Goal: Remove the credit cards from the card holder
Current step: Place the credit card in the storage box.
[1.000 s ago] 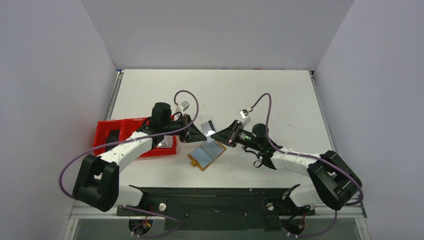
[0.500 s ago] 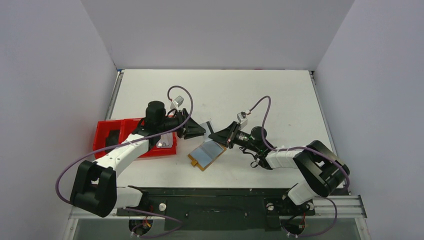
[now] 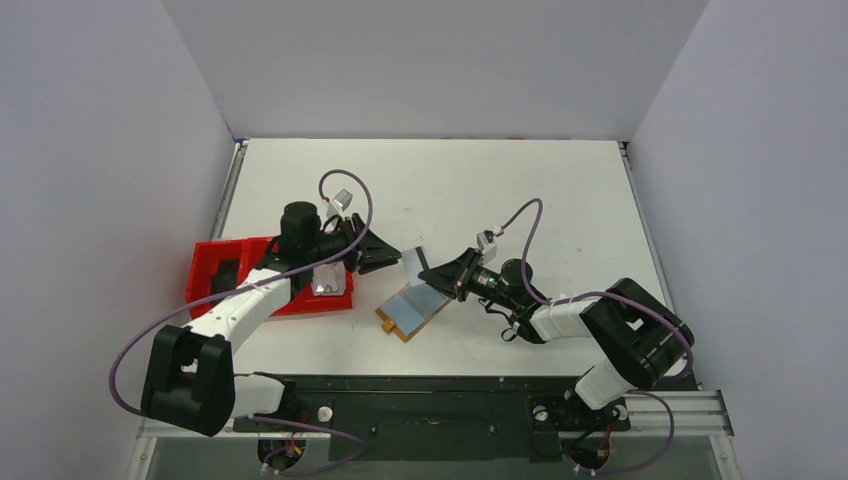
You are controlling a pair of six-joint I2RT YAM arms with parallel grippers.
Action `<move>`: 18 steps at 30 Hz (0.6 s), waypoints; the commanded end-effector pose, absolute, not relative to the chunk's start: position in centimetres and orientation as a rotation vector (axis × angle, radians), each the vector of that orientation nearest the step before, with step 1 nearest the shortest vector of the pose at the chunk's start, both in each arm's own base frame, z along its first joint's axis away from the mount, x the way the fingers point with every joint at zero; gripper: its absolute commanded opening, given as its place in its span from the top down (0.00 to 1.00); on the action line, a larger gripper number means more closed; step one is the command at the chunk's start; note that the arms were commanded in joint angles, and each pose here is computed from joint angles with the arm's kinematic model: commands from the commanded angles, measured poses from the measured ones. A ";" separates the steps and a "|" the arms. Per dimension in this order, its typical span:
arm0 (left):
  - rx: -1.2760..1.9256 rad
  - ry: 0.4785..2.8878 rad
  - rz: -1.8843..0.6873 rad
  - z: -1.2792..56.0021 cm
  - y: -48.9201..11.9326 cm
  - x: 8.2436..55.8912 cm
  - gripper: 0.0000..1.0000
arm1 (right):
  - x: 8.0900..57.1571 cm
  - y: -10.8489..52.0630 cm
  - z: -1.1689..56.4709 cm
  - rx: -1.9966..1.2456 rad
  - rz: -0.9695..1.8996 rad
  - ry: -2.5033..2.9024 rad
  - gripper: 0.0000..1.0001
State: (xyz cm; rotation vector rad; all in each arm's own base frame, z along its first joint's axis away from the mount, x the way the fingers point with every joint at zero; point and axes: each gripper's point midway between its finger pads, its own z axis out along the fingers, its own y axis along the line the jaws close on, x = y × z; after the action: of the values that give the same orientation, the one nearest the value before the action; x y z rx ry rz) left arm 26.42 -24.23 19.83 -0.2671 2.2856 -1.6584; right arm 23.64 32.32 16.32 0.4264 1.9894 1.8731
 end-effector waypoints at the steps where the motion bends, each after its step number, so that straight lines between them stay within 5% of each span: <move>1: -0.237 2.227 -1.632 20.9 -23.4 26.9 0.69 | 24.5 31.9 19.3 0.379 1.871 1.855 1.00; 18: -0.258 2.237 -1.667 19.8 -23.8 27.4 0.70 | 23.3 35.2 21.2 0.319 1.962 1.847 1.00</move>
State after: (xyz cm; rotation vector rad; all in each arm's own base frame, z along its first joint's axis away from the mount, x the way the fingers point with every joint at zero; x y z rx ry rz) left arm 26.94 -23.59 18.89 -0.3102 2.2932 -1.6379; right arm 22.99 34.11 18.67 0.3707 1.9405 1.9160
